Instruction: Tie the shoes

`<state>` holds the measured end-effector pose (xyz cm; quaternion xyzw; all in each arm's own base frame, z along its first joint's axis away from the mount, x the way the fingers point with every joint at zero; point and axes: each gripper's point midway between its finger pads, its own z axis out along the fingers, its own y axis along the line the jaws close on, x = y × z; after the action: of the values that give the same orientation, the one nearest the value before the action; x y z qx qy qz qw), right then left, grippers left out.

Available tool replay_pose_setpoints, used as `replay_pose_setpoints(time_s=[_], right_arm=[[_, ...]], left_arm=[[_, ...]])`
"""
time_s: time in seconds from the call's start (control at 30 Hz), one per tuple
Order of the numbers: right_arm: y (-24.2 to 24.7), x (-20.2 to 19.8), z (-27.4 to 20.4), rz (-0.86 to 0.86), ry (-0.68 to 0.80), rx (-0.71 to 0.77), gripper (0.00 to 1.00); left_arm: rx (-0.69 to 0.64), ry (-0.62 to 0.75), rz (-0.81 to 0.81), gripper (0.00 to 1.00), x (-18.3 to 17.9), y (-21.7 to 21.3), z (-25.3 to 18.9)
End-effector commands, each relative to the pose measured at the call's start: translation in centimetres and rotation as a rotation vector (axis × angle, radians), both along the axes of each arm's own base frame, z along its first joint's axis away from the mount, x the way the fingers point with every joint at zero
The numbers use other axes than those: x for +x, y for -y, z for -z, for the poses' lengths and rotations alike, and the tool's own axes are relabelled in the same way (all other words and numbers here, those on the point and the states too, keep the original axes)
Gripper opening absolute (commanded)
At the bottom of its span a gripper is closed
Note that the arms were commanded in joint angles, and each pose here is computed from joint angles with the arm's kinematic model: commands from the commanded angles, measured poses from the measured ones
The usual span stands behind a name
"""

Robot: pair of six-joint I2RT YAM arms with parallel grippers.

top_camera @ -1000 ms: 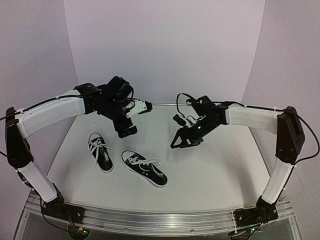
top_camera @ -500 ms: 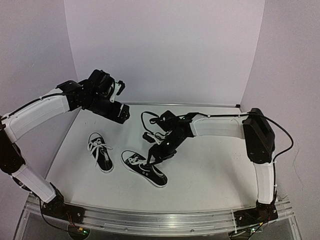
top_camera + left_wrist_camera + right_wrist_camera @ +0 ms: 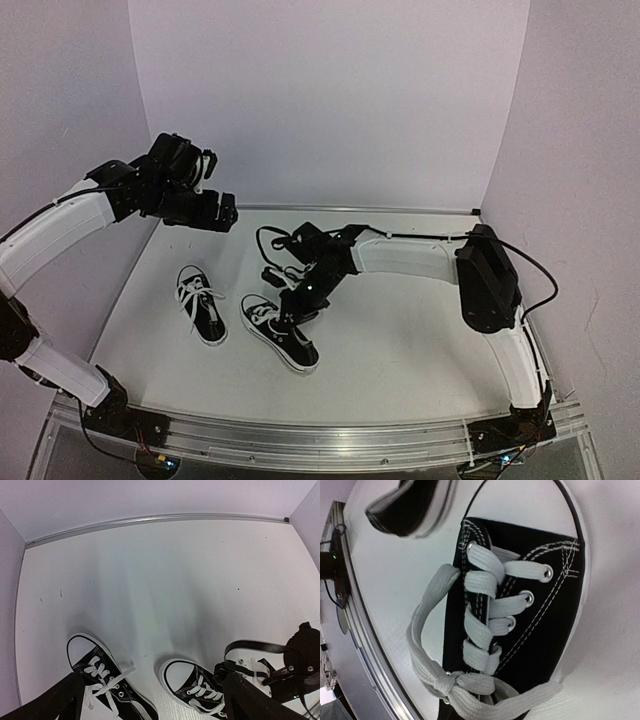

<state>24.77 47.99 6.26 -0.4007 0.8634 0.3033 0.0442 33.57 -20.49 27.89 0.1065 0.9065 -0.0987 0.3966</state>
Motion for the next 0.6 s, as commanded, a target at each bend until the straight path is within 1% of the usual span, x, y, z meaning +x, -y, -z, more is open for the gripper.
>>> replay_pose_setpoints(time_s=[0.0,0.03,0.13,0.27,0.4,0.57], right_arm=[[-4.6,3.7,-7.9,0.076,0.043,0.23,0.0],[-5.5,4.6,-8.8,0.09,0.053,0.262,0.0],[-7.9,6.2,-9.1,0.117,0.048,0.317,0.0],[-9.8,8.2,-7.3,0.156,0.034,0.341,0.0],[-10.2,10.2,-5.3,0.211,0.076,0.33,0.0],[-10.7,11.2,-3.0,0.243,0.092,0.344,0.0]], left_arm=[[-0.02,0.05,-0.042,1.0,1.3,-0.8,-2.2],[-0.009,0.049,-0.037,1.0,1.5,-0.8,-2.2],[0.014,0.037,-0.03,1.0,1.7,-0.9,-1.9],[0.019,0.039,-0.024,0.99,2.2,-1.0,-2.1],[0.021,0.038,-0.022,1.0,2.6,-1.1,-2.1],[0.033,0.021,-0.019,0.99,2.8,-1.4,-1.5]])
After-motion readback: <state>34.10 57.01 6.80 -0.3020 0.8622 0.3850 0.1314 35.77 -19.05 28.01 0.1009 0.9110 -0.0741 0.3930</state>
